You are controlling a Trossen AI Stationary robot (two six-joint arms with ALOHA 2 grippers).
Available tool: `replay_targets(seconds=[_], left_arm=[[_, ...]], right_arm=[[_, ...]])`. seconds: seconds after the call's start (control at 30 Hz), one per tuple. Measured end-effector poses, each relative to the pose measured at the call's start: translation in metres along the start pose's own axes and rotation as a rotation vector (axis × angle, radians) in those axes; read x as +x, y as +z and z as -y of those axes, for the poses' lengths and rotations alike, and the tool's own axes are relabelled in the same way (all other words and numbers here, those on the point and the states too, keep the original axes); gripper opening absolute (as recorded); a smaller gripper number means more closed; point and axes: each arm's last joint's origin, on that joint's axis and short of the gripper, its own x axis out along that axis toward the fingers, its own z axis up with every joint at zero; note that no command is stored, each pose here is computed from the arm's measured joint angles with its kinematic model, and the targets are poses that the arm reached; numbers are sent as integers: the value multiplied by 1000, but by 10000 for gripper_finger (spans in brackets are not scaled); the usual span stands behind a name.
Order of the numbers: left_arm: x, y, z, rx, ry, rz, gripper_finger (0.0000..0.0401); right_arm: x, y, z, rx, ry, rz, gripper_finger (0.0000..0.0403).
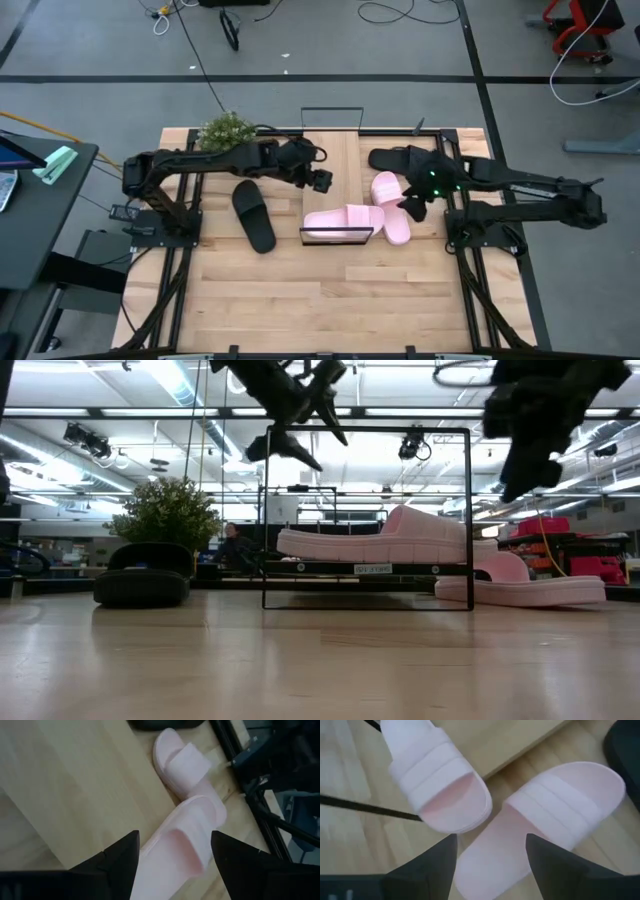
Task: Pick and place slides into the shelf
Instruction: Put the pink slides on the shelf
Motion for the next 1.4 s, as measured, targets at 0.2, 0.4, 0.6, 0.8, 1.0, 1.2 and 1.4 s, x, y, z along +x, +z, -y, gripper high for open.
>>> replay_targets(seconds=[0.2,0.4,0.6,0.8,1.0,1.2,1.4], left_arm=[[-17,3,2,28,-13,30,243],[-26,1,4,46,-19,37,243],[-38,-3,6,78,-17,24,236],[-56,-7,10,114,-42,31,239],[-79,-9,14,149,-80,62,233],[-94,-9,14,163,-63,125,234],[-100,-9,12,168,-50,134,231]], right_arm=[[11,28,21,23,38,-18,242],[23,64,39,43,56,-81,242],[45,94,53,38,38,-234,242],[56,117,78,58,23,-324,242],[69,115,103,102,23,-377,242],[82,108,117,83,44,-437,242],[94,104,122,62,99,-477,242]])
